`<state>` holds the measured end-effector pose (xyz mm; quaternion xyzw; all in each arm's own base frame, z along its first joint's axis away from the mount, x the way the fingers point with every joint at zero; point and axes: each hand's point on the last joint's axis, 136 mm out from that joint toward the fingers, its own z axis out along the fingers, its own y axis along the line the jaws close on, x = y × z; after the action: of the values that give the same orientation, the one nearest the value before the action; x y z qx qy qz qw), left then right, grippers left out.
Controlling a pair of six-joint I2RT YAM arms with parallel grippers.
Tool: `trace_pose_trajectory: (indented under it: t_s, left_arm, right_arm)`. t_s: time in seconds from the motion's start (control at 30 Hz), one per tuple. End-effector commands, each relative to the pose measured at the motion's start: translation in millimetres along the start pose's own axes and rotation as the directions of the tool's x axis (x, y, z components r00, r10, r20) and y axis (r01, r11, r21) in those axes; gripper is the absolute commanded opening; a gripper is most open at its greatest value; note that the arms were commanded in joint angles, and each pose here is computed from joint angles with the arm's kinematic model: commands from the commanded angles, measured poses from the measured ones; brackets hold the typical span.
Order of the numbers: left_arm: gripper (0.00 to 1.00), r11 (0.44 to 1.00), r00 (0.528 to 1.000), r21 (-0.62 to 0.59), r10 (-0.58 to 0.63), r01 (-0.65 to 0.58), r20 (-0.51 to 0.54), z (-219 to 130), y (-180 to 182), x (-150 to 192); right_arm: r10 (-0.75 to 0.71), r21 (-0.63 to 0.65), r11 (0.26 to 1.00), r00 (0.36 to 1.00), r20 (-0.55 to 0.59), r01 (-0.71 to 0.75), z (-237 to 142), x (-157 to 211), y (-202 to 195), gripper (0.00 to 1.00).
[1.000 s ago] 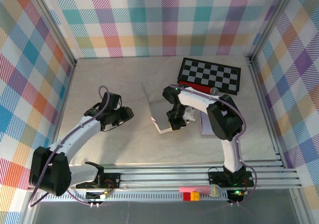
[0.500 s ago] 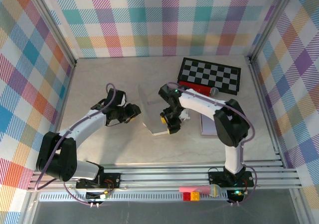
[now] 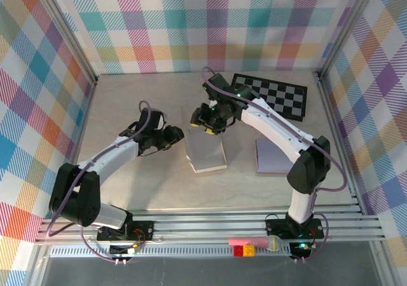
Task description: Fold the paper box
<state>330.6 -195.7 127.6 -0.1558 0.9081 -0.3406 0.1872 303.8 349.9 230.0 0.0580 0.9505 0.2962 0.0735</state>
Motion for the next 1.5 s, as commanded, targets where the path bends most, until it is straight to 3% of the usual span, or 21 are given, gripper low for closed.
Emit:
trace_pose_trajectory:
  t_s: [0.0,0.27,0.47,0.87,1.1,1.3,1.47]
  left_arm:
    - [0.32,0.999,1.000,0.045,0.024,-0.024,0.002,1,-21,-3]
    - [0.32,0.999,0.999,0.029,0.041,-0.041,-0.001,2,-22,0]
    - [0.32,0.998,0.999,0.018,0.052,-0.052,0.000,-1,-20,2]
    - [0.38,0.992,0.993,-0.065,0.114,-0.113,0.009,-28,-14,6]
    - [0.39,0.979,0.984,-0.150,0.156,-0.141,0.092,-67,-9,5]
    - [0.41,0.962,0.971,-0.199,0.210,-0.185,0.113,-97,-3,14]
    - [0.42,0.955,0.969,-0.202,0.236,-0.216,0.080,-110,9,33]
  right_arm:
    - [-0.132,-0.004,0.991,0.989,-0.067,0.132,13,10,14,0.50]
    - [-0.119,0.089,0.988,0.987,-0.111,0.129,35,6,7,0.45]
    - [-0.092,0.111,0.988,0.991,-0.099,0.102,44,0,5,0.33]
    - [-0.012,0.140,0.990,1.000,0.003,0.012,47,-18,4,0.11]
    - [0.117,0.165,0.977,0.987,0.109,-0.134,33,-28,-3,0.00]
    - [0.369,0.166,0.890,0.885,0.283,-0.424,4,-33,-26,0.00]
    - [0.582,0.094,0.732,0.691,0.429,-0.674,-20,-37,-48,0.00]
